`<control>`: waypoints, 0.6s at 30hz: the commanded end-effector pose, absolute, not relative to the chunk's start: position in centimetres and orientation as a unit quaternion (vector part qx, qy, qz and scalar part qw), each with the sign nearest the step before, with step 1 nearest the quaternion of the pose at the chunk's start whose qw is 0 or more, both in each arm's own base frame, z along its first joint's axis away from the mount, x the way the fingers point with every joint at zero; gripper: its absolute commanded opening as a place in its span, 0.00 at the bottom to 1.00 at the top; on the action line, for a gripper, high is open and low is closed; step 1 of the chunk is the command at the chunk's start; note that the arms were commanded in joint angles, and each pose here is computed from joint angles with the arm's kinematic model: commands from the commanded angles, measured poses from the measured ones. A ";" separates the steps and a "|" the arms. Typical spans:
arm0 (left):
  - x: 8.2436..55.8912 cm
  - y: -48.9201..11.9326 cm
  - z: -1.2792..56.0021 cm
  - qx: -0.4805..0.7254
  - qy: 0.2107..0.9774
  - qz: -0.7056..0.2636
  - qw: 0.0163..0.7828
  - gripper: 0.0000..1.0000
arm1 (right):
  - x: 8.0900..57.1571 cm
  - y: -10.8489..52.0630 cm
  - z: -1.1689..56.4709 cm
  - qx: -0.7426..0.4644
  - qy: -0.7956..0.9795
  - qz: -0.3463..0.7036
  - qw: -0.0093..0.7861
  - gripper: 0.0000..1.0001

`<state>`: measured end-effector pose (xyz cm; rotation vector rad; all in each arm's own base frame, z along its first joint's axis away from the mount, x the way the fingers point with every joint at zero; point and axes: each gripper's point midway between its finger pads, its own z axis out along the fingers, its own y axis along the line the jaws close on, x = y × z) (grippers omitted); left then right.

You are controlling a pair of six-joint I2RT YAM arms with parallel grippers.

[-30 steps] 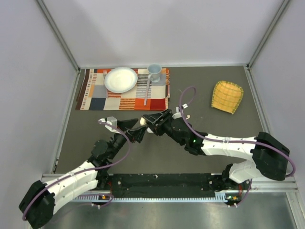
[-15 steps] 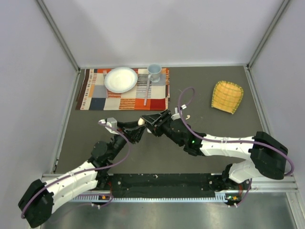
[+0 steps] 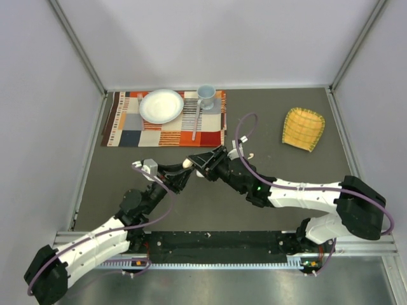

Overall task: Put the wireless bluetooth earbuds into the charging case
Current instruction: Pass from the right arm to the left, then pass from the left arm to the right

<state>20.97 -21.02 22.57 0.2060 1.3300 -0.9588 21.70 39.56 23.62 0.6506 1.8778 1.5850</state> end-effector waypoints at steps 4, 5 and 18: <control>20.8 -20.7 22.8 0.124 0.597 -0.399 0.685 0.21 | 17.2 40.7 30.5 0.094 0.683 0.665 0.287 0.40; 20.7 -20.7 22.8 0.126 0.596 -0.399 0.685 0.21 | 16.9 40.7 30.4 0.089 0.686 0.665 0.281 0.43; 20.4 -21.2 22.7 0.142 0.597 -0.406 0.677 0.18 | 15.6 40.2 30.2 0.079 0.688 0.677 0.249 0.51</control>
